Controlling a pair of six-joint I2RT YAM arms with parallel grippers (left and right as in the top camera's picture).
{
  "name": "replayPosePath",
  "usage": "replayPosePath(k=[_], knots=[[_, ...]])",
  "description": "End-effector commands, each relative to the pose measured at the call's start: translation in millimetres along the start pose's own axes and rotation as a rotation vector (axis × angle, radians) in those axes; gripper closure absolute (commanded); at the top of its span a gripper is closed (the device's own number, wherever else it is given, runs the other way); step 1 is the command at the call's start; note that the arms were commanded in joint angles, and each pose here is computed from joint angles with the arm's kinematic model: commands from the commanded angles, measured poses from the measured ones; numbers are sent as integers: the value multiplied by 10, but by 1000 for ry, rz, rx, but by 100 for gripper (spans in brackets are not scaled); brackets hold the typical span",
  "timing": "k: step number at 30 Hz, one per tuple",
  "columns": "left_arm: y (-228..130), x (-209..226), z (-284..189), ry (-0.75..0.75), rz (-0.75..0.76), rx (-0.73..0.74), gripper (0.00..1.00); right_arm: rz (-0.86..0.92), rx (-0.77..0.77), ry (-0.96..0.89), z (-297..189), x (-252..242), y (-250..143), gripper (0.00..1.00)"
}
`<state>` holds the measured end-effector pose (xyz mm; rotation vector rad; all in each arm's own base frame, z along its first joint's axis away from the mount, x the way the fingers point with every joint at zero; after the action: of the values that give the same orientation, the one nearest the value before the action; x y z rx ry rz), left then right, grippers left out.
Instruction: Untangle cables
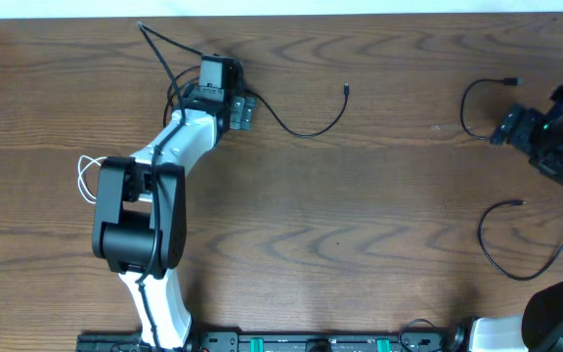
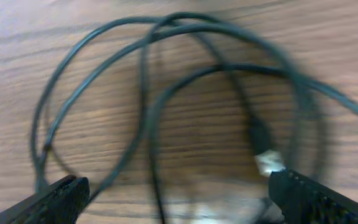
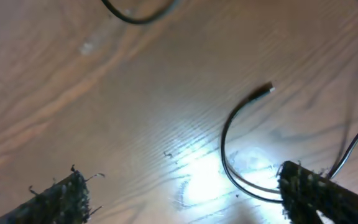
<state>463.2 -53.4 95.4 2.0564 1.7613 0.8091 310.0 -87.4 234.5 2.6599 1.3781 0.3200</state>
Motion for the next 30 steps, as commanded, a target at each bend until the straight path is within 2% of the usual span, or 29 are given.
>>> replayPosePath(k=[1,2,4,9,11,16,21,25,30], knots=[[34,163,6,54,-69,-4,28,1,3,-2,25,1,-45,9],[8,217,11,70,-73,9,69,1,0,0,25,4,-39,11],[-16,377,8,172,-84,21,92,1,-2,6,25,11,-36,12],[-75,958,-124,533,-129,49,93,0,-1,7,25,12,-37,13],[-80,1131,-196,593,-154,51,93,0,-3,7,25,13,-33,13],[44,1498,-522,645,-254,-21,93,-7,-10,13,26,42,-27,13],[324,1788,-1104,702,-311,-180,93,-24,-8,16,29,91,-46,13],[567,1872,-1511,736,-210,-288,93,-40,-9,21,31,144,-61,12],[682,1837,-1677,700,-50,-314,93,-61,-7,25,33,207,-88,12]])
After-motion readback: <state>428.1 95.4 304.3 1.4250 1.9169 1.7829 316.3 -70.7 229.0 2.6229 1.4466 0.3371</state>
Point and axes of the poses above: each gripper's point midway between its finger pads, its own z axis out along the fingers, its own x axis along the line the jaws close on, y = z × x, the point moved 7 cm from there along -z, back along the fingers
